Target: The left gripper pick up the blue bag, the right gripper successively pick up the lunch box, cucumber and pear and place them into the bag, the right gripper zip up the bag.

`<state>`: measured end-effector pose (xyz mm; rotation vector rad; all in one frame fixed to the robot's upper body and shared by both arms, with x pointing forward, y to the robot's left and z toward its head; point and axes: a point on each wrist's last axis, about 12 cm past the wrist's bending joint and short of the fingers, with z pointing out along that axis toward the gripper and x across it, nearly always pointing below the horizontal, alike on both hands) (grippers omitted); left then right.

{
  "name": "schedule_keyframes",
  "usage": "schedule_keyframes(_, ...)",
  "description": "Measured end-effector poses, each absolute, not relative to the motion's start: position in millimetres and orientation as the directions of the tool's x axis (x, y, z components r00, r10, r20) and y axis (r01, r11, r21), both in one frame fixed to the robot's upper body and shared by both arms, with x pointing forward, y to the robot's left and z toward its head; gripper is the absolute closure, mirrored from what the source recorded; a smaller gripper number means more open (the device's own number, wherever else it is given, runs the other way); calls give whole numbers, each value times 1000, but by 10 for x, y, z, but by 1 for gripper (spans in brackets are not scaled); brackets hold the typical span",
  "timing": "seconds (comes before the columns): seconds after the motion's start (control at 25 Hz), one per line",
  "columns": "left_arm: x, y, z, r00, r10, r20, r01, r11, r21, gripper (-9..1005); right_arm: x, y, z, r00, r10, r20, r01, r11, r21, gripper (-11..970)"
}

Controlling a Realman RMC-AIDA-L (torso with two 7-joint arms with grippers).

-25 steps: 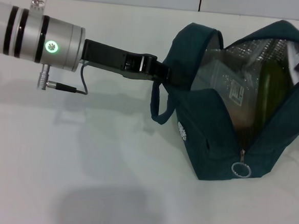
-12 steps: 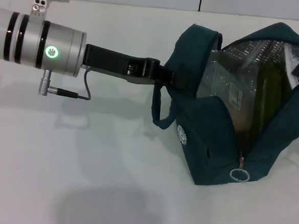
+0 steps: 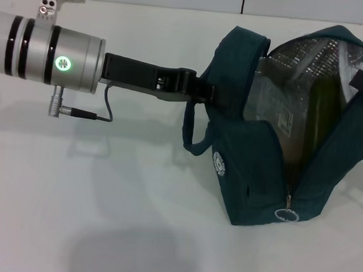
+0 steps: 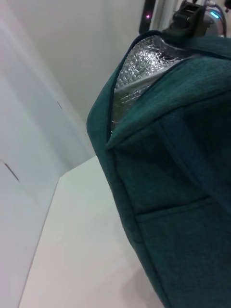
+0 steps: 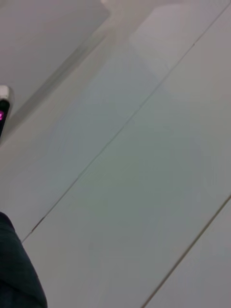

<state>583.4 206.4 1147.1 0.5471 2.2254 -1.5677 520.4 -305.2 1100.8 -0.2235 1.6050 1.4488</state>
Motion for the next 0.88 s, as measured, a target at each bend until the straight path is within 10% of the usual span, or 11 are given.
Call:
schedule_keyframes(0.36, 5819, 2084, 11460, -861, 72, -504, 502, 282, -818, 958, 5132, -3109, 11070, -505, 437, -744, -718, 265, 644, 504)
schedule_keyframes(0.44, 5817, 2089, 11442, -863, 68, -500, 497, 283, -820, 958, 5086, -3155, 11068, -484, 447, -752, -727, 273, 630, 298)
schedule_keyframes(0.88, 5809, 2086, 11396, -865, 52, -499, 491, 292, -821, 957, 4630, -3357, 11022, -364, 427, -828, -821, 273, 502, 302)
